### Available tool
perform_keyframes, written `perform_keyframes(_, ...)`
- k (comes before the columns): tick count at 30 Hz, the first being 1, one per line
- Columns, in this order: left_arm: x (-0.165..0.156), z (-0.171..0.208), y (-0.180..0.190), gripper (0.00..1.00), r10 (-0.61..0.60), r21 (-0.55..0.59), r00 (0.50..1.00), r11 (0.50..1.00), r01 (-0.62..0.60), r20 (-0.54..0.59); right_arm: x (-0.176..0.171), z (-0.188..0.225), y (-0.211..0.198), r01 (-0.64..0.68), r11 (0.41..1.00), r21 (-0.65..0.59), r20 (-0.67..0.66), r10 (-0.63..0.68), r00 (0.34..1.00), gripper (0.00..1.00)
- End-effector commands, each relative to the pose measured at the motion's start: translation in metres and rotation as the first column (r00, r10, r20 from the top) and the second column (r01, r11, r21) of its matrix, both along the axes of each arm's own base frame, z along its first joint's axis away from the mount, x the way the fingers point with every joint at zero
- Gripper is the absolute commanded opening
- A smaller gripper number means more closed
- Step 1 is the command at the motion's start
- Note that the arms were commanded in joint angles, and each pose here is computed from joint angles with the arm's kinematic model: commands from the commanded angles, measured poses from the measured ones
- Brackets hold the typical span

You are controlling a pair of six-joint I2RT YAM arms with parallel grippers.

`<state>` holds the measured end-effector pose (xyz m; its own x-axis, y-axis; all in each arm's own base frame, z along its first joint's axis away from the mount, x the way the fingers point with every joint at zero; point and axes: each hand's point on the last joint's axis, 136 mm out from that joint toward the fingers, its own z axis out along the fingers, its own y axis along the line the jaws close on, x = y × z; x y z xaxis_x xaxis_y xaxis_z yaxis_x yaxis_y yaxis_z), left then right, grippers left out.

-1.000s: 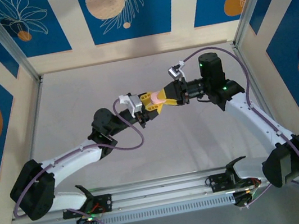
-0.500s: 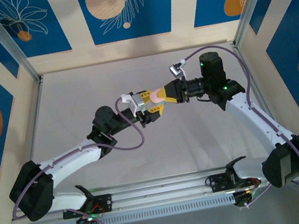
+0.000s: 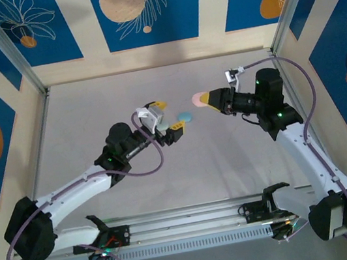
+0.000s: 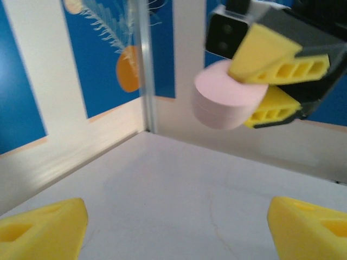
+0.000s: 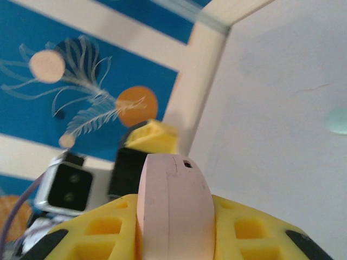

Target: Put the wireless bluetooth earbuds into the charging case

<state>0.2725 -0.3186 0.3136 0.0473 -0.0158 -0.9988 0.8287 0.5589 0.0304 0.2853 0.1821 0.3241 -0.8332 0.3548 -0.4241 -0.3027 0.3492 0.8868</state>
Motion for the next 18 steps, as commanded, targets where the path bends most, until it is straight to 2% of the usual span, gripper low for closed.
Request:
perform_keyframes(1,0.014,0.018,0.022,0.87,0.147,-0.023,0.989,0.989,-0.147,-0.017,0.018,-0.041,-0.018,0.12,0.99,-0.073,-0.092,-0.127,0.988,0.27)
perform_keyframes(9,0.026,0.01,0.057,0.9,0.328,-0.022,0.943,0.944,-0.33,-0.058,0.025,-0.136,0.007,-0.016,0.988,-0.154,-0.356,-0.04,0.934,0.27)
perform_keyframes(14,0.025,0.011,0.066,0.91,0.353,-0.035,0.934,0.934,-0.355,-0.056,0.031,-0.183,0.035,-0.102,0.982,-0.157,-0.473,0.016,0.881,0.27)
perform_keyframes(18,0.024,0.012,0.07,0.92,0.365,-0.032,0.929,0.93,-0.367,-0.054,0.038,-0.223,0.05,-0.124,0.979,-0.163,-0.561,0.012,0.828,0.25)
